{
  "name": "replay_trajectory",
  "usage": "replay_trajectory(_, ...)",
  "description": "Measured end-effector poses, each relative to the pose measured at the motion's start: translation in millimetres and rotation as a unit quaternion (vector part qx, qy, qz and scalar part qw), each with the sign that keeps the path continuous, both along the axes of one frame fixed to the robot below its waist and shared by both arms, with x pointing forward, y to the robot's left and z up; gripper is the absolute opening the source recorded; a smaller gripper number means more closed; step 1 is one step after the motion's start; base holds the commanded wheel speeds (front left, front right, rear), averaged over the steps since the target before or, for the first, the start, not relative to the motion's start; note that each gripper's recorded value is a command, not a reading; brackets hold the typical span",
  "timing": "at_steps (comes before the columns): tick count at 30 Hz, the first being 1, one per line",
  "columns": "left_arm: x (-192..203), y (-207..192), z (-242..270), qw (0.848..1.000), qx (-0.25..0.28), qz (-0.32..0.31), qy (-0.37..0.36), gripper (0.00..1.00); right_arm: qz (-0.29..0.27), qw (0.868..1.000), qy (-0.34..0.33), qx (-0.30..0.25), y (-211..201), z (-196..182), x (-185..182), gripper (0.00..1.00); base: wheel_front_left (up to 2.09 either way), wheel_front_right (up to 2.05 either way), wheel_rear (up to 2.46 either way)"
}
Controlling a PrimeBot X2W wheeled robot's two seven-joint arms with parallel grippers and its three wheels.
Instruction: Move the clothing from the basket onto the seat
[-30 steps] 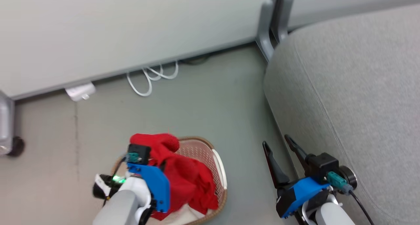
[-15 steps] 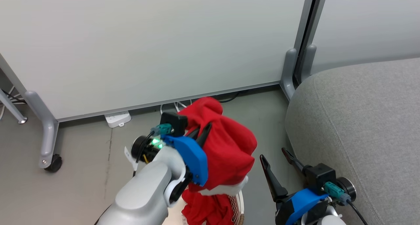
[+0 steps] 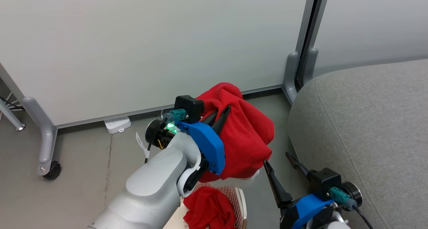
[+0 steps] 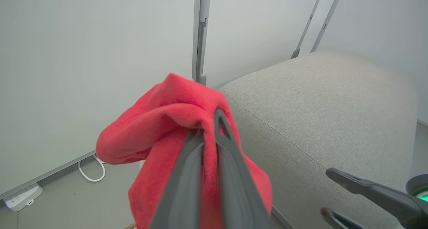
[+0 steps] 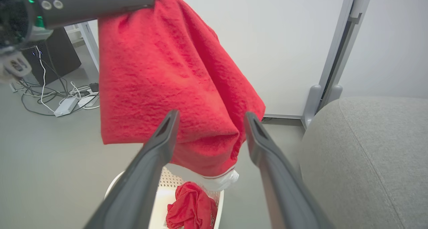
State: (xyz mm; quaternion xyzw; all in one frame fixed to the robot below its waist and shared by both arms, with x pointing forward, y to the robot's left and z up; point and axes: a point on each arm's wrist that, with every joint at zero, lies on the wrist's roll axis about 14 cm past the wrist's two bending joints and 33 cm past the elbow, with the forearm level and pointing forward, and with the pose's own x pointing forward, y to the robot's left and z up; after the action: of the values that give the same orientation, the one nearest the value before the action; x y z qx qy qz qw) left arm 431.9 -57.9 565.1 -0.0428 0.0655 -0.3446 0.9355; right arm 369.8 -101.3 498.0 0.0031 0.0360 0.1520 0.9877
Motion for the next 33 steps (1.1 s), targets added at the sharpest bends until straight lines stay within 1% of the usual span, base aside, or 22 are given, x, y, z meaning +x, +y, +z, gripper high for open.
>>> replay_trajectory(9,1.1,0.8,-9.1,1.0,0.0,0.003,0.012,0.0,0.003,1.0,0.006,0.001,1.9,-2.4,-0.2,1.0,0.0,0.0,0.0)
replay_trajectory(13,2.0,0.7,-8.9,1.0,-0.001,0.004,0.013,0.0,0.013,1.0,0.006,0.008,9.5,-1.0,-0.1,1.0,0.0,0.0,0.0)
replay_trajectory(20,0.6,0.6,-12.8,1.0,-0.001,0.004,0.018,0.0,0.053,0.998,-0.015,0.012,34.7,19.7,10.4,1.0,0.0,0.0,0.0)
replay_trajectory(24,1.8,1.2,-10.5,1.0,-0.002,0.004,0.015,0.0,0.083,0.996,-0.016,0.011,53.5,26.4,16.3,1.0,0.0,0.0,0.0)
replay_trajectory(33,-2.9,2.6,-9.4,1.0,-0.011,0.004,0.017,0.0,0.128,0.992,0.007,0.015,81.4,23.6,25.8,1.0,0.0,0.0,0.0)
